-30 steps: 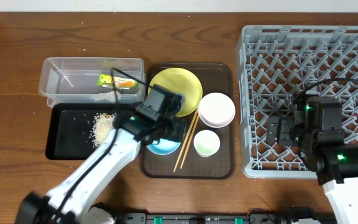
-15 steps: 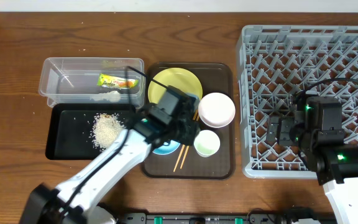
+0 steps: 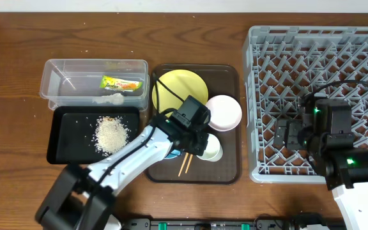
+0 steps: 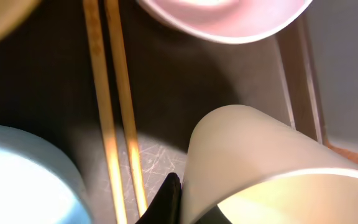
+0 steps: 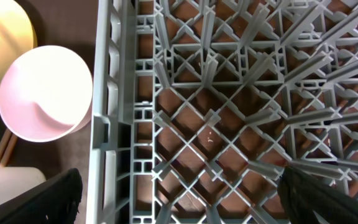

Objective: Sort waste into correct bins and load items into the dishwasher rack
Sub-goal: 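Grasp the white cup with the left gripper and lift it, then hand the white cup from the left gripper to the right gripper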

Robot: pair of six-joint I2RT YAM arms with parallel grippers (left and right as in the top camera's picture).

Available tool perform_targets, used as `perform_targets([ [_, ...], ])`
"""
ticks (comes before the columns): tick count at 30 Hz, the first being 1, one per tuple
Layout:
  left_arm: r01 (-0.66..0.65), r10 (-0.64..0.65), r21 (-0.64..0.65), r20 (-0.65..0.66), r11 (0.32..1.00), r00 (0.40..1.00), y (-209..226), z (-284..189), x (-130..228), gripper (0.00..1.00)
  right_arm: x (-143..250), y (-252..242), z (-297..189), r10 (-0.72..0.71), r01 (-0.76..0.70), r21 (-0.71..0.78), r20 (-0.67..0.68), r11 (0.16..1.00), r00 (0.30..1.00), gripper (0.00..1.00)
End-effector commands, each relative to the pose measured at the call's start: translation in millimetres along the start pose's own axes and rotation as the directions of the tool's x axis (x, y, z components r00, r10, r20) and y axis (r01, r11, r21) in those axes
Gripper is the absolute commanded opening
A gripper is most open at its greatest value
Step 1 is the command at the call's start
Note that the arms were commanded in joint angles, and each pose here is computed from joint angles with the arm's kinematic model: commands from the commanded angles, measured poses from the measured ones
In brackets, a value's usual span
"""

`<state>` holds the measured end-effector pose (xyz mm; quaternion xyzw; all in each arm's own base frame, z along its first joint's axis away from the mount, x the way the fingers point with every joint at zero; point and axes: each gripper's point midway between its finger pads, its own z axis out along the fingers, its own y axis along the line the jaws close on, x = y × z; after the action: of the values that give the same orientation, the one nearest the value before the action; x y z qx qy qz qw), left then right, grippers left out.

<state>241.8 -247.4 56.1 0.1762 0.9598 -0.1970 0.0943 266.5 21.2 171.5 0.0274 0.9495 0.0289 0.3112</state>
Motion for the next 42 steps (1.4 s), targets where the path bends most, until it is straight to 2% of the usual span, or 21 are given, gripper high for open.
perform_targets([
  [1,0.007,-0.010,0.024,0.127,1.000,0.992,-2,-36,-25,0.06,-11,-1,-4,0.016,-0.016,0.002,0.038,1.000,0.999,0.99],
  [5,0.111,-0.120,0.048,0.249,0.993,0.961,14,-72,-48,0.06,-25,-4,-5,0.017,-0.019,0.023,0.094,1.000,0.995,0.99],
  [8,0.271,-0.284,0.083,0.325,0.959,0.902,40,-93,-65,0.06,-38,-2,-6,0.020,-0.022,0.013,0.146,1.000,0.989,0.99],
  [11,0.379,-0.430,0.211,0.330,0.901,0.840,54,-103,-82,0.06,-42,12,-6,0.029,-0.019,-0.066,0.154,0.998,0.988,0.99],
  [13,0.361,-0.467,0.350,0.290,0.864,0.835,45,-107,-94,0.06,-36,34,-5,-0.019,0.043,-0.186,0.126,0.982,0.992,0.99],
  [16,0.268,-0.449,0.579,0.194,0.770,0.872,20,-115,-107,0.06,-19,85,-12,-0.163,0.195,-0.471,0.108,0.860,0.981,0.99],
  [18,0.232,-0.417,0.670,0.127,0.705,0.900,6,-117,-107,0.06,-10,105,-17,-0.209,0.229,-0.588,0.103,0.775,0.972,0.99],
  [21,0.192,-0.340,0.763,0.038,0.617,0.940,-13,-116,-99,0.06,4,123,-17,-0.272,0.258,-0.687,0.091,0.679,0.958,0.99],
  [24,0.206,-0.300,0.797,-0.032,0.568,0.953,-22,-110,-90,0.06,13,131,-7,-0.305,0.252,-0.713,0.056,0.654,0.951,0.99],
  [27,0.209,-0.275,0.803,-0.059,0.558,0.960,-31,-106,-85,0.06,13,142,4,-0.321,0.252,-0.744,0.054,0.619,0.946,0.99],
  [31,0.179,-0.230,0.818,-0.058,0.547,0.971,-44,-107,-82,0.06,5,161,10,-0.332,0.292,-0.791,0.119,0.539,0.936,0.99],
  [37,0.180,-0.218,0.820,-0.069,0.544,0.974,-50,-106,-79,0.06,-10,194,-23,-0.293,0.425,-0.877,0.355,0.224,0.888,0.99],
  [39,0.186,-0.218,0.822,-0.077,0.538,0.973,-50,-106,-78,0.06,-13,196,-28,-0.281,0.451,-0.873,0.392,0.186,0.876,0.99],
  [42,0.191,-0.215,0.826,-0.087,0.530,0.973,-51,-108,-77,0.06,-18,197,-30,-0.273,0.481,-0.859,0.427,0.175,0.862,0.98],
])
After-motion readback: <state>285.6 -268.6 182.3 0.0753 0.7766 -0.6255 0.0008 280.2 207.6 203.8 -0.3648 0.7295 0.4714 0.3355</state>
